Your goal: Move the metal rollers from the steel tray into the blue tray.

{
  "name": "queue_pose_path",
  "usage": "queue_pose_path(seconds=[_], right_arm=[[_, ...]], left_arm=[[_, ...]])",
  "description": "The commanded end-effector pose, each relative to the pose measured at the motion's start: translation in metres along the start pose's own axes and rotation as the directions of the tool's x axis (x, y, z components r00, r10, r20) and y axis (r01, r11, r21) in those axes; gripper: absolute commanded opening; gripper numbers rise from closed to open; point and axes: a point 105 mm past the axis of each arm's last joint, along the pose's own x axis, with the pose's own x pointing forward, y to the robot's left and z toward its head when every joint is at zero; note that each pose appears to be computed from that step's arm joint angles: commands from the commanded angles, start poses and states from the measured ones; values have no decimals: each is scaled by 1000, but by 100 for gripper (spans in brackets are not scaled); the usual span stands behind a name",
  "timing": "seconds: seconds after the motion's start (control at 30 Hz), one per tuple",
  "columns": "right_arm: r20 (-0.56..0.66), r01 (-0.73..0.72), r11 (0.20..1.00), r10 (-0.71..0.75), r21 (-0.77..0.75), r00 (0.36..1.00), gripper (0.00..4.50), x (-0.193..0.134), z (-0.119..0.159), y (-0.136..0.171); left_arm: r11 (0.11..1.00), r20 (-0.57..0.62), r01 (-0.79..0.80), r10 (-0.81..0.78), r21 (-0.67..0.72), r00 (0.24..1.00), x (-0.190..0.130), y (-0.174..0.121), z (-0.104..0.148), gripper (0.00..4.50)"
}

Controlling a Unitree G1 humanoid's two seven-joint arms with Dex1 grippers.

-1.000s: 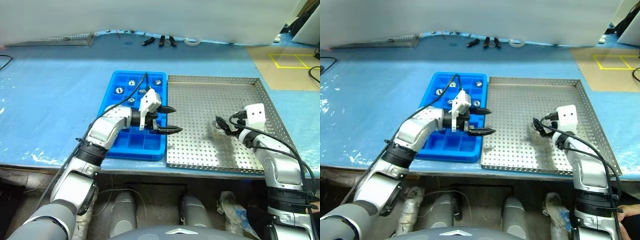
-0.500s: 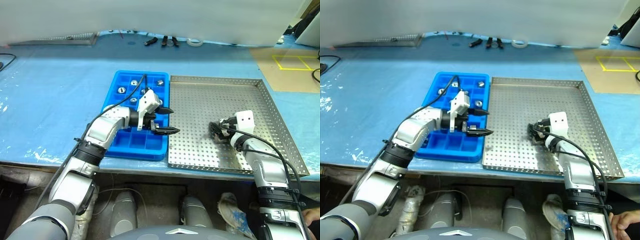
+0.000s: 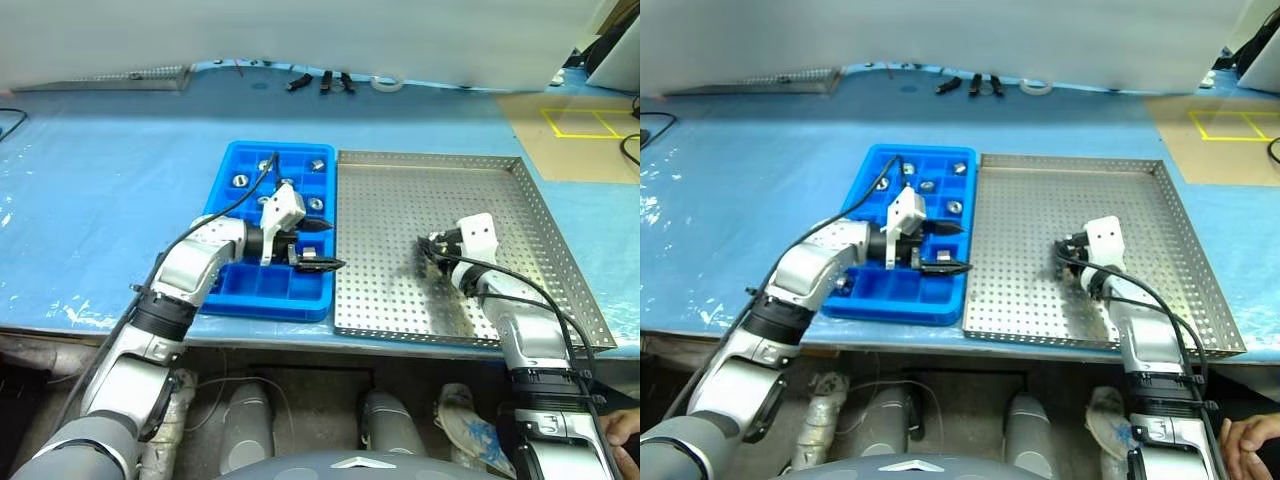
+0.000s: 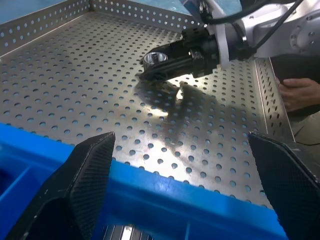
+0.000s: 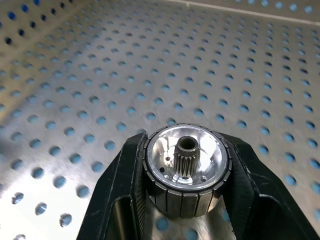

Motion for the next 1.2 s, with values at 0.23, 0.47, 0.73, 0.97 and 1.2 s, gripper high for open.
queue_pose_path(seconds=[0.23, 0.47, 0.73, 0.97, 1.2], right_arm=[[127, -538, 822, 563, -184, 817, 167, 2, 84, 105], [60, -686, 687, 716, -241, 696, 167, 23, 86, 146], [-52, -835, 507, 847, -215, 528, 167, 15, 67, 180], [-112, -896, 425, 891, -129, 439, 167, 6, 56, 191], [-112, -903, 421, 897, -80, 428, 167, 0, 52, 189]], left_arm=[[978, 22, -210, 210, -5, 978, -52, 5, 2, 450], [916, -14, -396, 396, -62, 918, -92, -6, -14, 450], [852, -57, -510, 507, -117, 860, -114, -27, -27, 450], [847, -64, -514, 510, -137, 858, -109, -36, -28, 450], [856, -64, -496, 492, -143, 868, -104, -34, -27, 450]])
